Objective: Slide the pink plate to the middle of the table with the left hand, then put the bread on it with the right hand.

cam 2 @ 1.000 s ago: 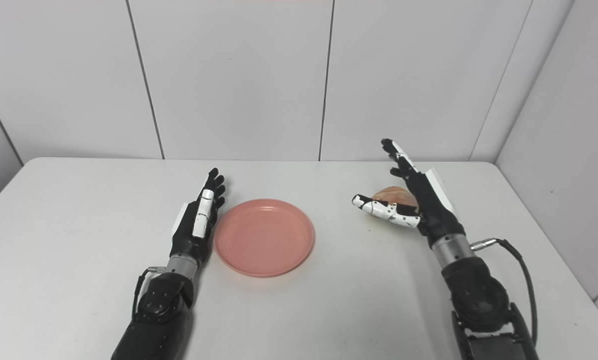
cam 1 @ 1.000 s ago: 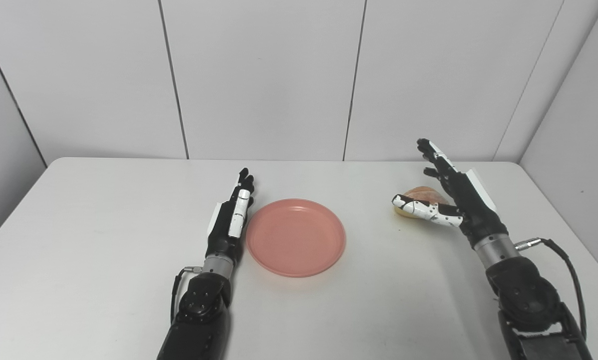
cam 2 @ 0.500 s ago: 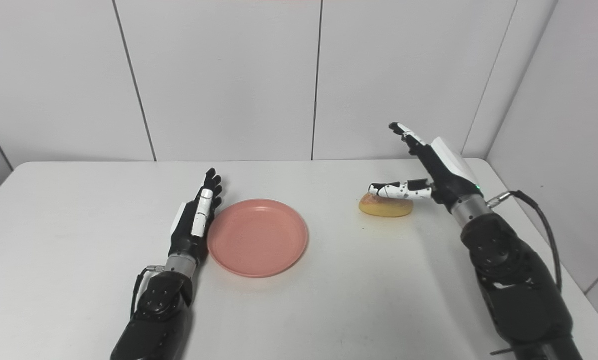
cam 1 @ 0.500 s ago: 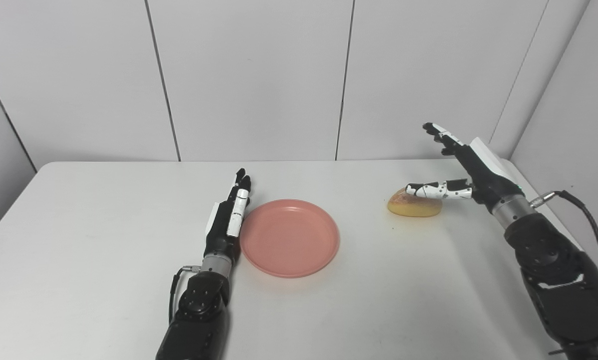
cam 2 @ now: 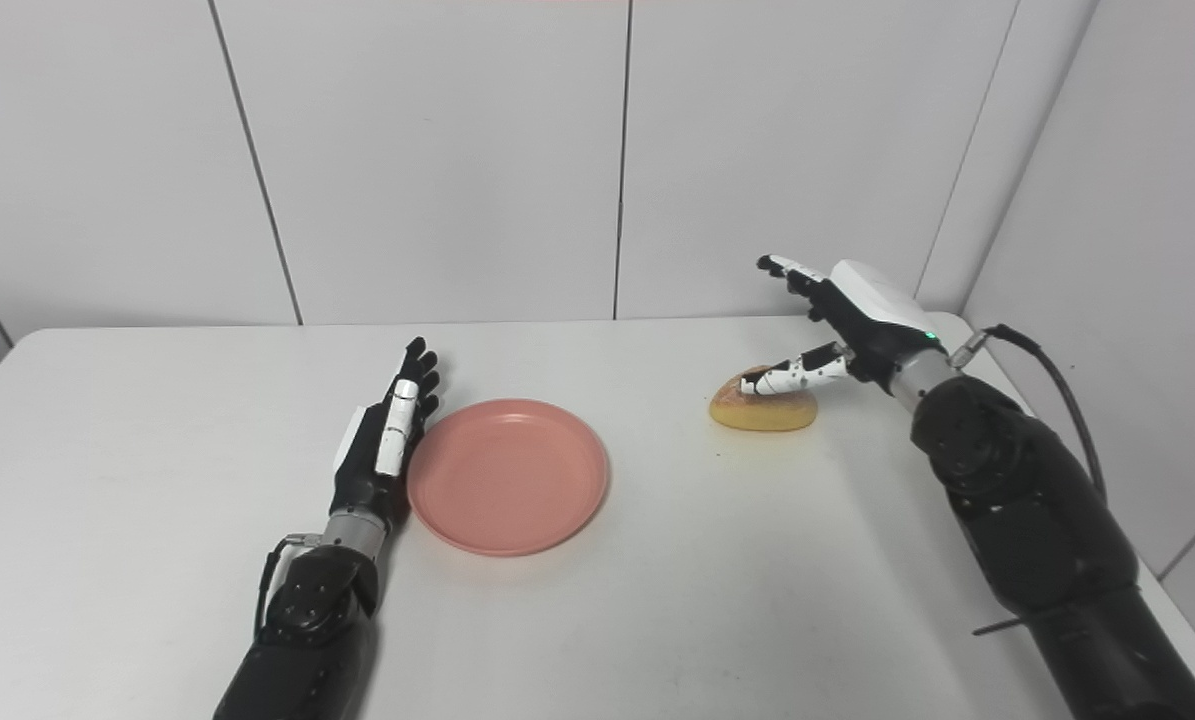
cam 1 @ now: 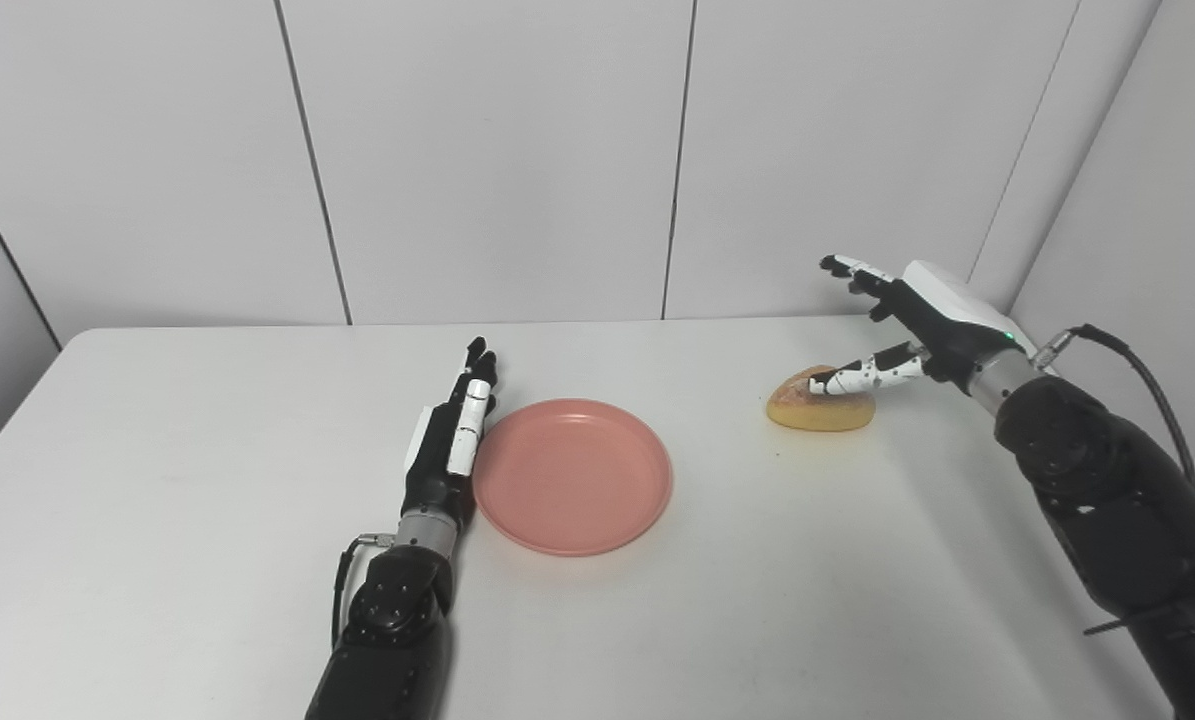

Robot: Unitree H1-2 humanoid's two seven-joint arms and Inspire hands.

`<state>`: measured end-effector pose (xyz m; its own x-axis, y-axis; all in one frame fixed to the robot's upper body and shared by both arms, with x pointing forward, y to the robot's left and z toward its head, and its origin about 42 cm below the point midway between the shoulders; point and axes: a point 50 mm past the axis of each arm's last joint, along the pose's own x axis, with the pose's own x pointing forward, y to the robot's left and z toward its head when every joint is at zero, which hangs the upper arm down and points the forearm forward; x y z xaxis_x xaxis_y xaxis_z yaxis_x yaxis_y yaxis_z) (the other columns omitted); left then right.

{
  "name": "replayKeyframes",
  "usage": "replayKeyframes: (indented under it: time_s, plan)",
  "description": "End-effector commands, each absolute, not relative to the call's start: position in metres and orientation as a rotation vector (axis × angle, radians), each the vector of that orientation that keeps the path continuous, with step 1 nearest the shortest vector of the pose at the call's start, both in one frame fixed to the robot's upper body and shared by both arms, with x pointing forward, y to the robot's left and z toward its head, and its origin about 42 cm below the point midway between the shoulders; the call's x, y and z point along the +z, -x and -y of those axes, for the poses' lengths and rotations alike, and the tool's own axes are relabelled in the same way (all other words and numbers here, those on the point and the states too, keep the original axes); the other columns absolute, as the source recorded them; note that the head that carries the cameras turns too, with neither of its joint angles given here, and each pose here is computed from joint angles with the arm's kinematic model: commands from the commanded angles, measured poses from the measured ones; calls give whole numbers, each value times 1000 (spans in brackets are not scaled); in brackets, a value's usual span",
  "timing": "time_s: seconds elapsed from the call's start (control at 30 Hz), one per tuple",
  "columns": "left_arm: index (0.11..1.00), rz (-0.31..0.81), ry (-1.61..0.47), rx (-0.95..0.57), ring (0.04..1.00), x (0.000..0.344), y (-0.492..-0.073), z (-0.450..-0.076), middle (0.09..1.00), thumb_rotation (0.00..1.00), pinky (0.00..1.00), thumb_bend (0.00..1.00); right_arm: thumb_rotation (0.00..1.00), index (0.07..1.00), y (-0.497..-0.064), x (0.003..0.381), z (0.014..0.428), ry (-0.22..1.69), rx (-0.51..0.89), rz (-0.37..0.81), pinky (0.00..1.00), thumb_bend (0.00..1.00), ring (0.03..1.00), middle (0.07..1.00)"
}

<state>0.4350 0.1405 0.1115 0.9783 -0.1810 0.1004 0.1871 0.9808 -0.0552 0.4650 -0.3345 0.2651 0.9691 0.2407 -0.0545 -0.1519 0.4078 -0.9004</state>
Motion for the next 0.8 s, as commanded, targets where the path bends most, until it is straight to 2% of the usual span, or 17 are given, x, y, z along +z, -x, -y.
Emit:
replayKeyframes:
  time_s: [0.0, 0.1, 0.3, 0.6, 0.77]
  plan:
    - [962, 94, 79, -194, 961, 108, -432, -143, 956, 1000, 1000, 604, 275, 910, -478, 303, 337, 1170, 228, 176, 771, 913, 881, 919]
    - [960, 91, 89, -193, 958, 108, -432, -143, 955, 1000, 1000, 605, 247, 909, -486, 297, 336, 1178, 238, 154, 785, 925, 885, 918]
    - [955, 92, 88, -198, 954, 109, -431, -142, 948, 1000, 1000, 613, 265, 920, -498, 281, 335, 1199, 266, 82, 776, 925, 887, 925]
    - [953, 85, 150, -203, 954, 113, -433, -141, 947, 1000, 1000, 589, 242, 916, -509, 264, 334, 1252, 295, 33, 707, 946, 854, 924]
    - [953, 86, 146, -205, 953, 113, -433, -141, 947, 1000, 1000, 589, 232, 924, -513, 261, 334, 1300, 308, 13, 713, 933, 861, 930]
